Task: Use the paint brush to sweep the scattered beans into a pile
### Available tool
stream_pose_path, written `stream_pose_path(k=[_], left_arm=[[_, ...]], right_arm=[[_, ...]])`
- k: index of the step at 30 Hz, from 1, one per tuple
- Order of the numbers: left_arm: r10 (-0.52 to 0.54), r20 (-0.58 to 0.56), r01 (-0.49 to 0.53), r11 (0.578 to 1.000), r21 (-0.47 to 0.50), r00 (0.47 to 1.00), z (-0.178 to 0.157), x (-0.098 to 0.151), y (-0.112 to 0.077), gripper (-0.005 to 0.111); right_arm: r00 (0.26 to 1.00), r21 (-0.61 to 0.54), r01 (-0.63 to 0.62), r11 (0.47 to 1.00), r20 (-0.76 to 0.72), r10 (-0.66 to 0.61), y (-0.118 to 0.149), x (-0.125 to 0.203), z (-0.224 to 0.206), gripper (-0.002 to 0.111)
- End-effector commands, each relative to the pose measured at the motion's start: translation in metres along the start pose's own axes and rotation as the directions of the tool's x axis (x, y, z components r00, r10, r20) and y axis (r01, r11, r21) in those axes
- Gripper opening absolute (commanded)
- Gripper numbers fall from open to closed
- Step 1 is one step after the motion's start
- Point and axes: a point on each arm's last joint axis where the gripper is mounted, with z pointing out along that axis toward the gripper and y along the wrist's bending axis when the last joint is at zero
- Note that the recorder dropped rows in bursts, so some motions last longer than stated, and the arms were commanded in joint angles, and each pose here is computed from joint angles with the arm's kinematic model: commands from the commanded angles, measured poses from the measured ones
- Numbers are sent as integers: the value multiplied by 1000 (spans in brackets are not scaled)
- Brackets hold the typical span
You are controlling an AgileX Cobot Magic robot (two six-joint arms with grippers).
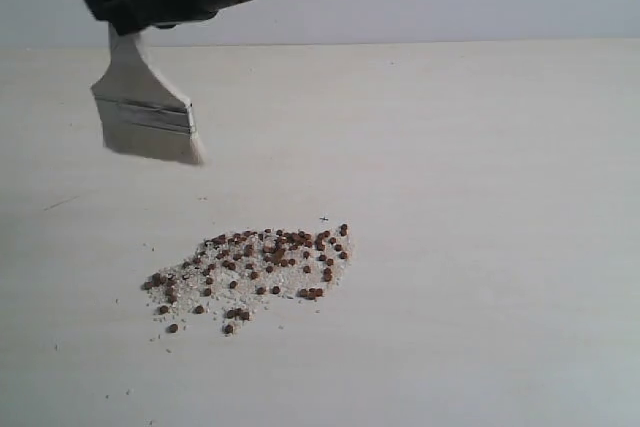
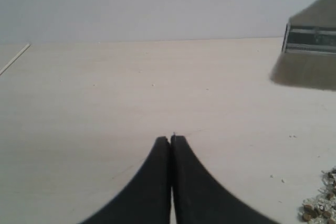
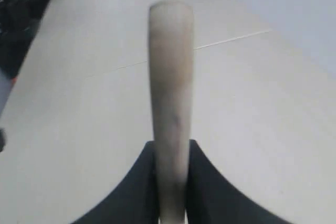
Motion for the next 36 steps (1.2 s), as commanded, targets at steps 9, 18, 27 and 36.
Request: stream_pose_path(k=[9,18,27,36], left_arm=[[-3,7,3,1000,2,1000,0,-1,0,0],[-3,7,3,1000,2,1000,0,-1,0,0],[-3,7,3,1000,2,1000,0,-1,0,0],[-3,7,3,1000,2,1000,0,-1,0,0]], right_arm=[[958,562,-279,779,111,263,96,58,22,0],[975,617,-219,756,105,197,191,86,49,0],[958,582,-267,768,73,278,207,104,82,0],[970,699,-219,681,82,228,193,125,91,0]])
